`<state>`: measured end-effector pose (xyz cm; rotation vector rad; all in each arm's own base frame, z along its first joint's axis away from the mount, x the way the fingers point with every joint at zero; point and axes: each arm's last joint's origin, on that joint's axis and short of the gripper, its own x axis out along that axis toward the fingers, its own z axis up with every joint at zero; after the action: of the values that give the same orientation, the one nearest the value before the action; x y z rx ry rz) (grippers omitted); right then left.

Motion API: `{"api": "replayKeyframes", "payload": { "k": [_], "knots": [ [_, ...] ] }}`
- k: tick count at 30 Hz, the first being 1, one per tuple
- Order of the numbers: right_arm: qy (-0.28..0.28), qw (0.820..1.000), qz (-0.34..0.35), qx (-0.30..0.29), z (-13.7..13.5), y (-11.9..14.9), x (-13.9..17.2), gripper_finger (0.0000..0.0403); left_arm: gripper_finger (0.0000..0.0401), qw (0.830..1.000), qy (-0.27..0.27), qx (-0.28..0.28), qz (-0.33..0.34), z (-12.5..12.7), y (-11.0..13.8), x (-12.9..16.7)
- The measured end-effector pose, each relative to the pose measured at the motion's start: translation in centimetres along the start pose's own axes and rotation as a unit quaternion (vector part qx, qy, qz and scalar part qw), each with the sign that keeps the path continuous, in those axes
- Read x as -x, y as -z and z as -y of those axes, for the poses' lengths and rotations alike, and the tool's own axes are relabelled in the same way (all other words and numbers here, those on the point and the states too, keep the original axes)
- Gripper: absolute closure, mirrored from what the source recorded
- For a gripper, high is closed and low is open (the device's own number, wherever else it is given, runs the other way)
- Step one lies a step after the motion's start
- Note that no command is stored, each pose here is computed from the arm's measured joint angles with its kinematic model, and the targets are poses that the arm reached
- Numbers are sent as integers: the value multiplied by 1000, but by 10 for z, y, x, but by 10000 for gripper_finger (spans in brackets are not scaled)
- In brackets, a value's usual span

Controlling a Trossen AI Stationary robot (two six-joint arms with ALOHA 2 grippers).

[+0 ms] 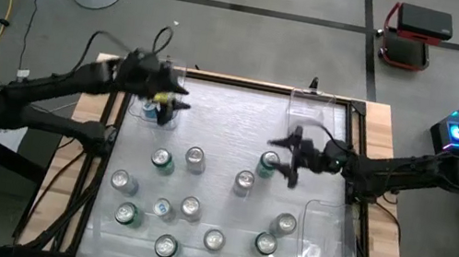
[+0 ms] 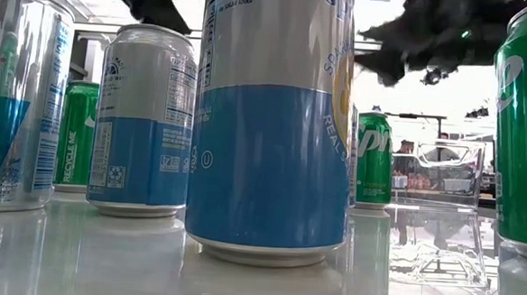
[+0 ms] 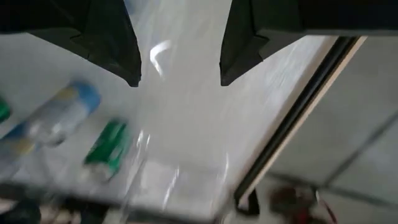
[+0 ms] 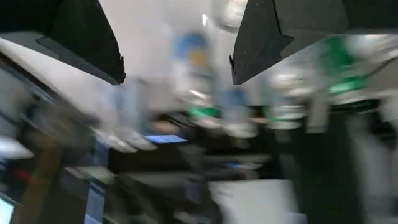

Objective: Sort soda cans
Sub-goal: Put the blue soda can into the top left transparent bin

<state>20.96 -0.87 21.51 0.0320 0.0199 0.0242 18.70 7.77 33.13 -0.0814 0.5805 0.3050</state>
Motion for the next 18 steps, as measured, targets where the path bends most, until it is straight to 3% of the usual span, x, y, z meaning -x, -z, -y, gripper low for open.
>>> {"api": "replayKeyframes", "payload": {
  "k": [8, 14, 18],
  "knots": [
    [-71, 992, 27, 99, -33, -26, -31, 114, 204, 988, 30, 1, 149, 70, 27, 9],
    [-80, 988, 0, 129, -32, -52, -57, 114, 204, 983, 24, -22, 182, 107, 35, 6],
    [-111, 984, -42, 136, -32, -64, -80, 114, 204, 978, 67, -44, 194, 129, 27, 21]
  ]
}}
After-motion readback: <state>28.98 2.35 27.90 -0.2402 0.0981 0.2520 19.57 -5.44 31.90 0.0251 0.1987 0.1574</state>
